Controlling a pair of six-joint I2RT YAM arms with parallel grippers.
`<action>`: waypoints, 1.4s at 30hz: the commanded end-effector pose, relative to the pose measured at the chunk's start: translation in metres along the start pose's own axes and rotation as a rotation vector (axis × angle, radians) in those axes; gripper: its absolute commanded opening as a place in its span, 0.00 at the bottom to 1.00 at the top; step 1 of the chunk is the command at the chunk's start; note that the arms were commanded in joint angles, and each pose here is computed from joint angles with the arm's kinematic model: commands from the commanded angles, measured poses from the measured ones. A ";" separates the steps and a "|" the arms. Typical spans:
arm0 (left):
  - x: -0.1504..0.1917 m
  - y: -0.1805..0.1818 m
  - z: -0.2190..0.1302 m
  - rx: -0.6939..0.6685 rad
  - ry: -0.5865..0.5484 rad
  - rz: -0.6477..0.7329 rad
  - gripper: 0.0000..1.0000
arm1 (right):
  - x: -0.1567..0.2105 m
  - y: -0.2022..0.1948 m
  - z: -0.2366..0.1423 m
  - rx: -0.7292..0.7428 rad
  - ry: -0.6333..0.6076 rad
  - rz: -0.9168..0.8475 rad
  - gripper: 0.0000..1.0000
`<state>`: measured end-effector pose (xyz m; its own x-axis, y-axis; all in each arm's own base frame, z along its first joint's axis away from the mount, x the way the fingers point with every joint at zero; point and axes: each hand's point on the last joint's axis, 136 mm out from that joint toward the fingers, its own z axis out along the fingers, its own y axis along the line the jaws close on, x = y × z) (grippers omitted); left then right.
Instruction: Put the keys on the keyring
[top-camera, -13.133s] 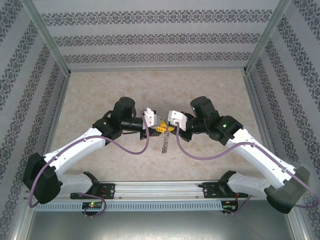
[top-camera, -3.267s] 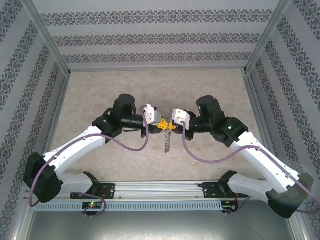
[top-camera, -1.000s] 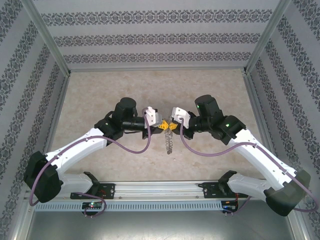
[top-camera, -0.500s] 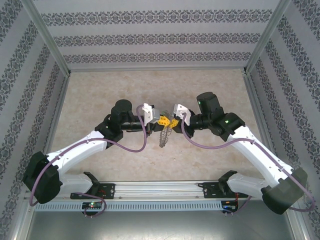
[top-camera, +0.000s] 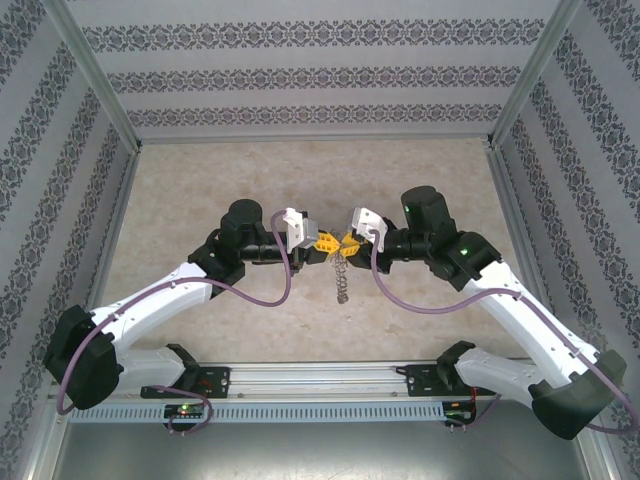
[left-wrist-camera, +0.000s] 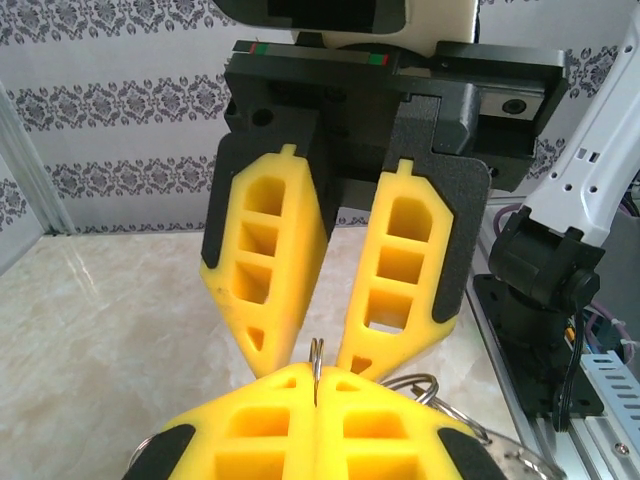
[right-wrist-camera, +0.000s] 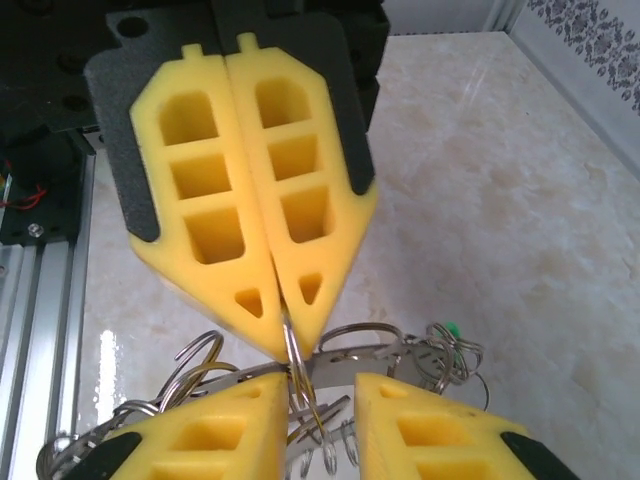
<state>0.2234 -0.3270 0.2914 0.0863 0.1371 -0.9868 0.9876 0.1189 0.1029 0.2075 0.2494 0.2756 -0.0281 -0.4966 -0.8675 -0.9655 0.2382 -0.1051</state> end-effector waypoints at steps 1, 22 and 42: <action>-0.020 -0.008 -0.002 0.033 -0.037 0.060 0.00 | -0.009 0.001 0.000 0.002 -0.016 -0.034 0.13; 0.022 -0.014 -0.004 0.139 0.286 0.119 0.18 | -0.006 0.002 0.002 0.031 0.083 -0.095 0.00; 0.010 -0.009 0.000 0.116 0.228 0.128 0.16 | 0.002 0.007 0.009 0.002 0.135 -0.076 0.00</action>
<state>0.2213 -0.3225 0.2671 0.1550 0.4048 -0.9012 0.9857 -0.0026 0.1684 0.2024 0.2529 0.2560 -0.0292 -0.6342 -0.7726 -0.9676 0.2119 -0.1374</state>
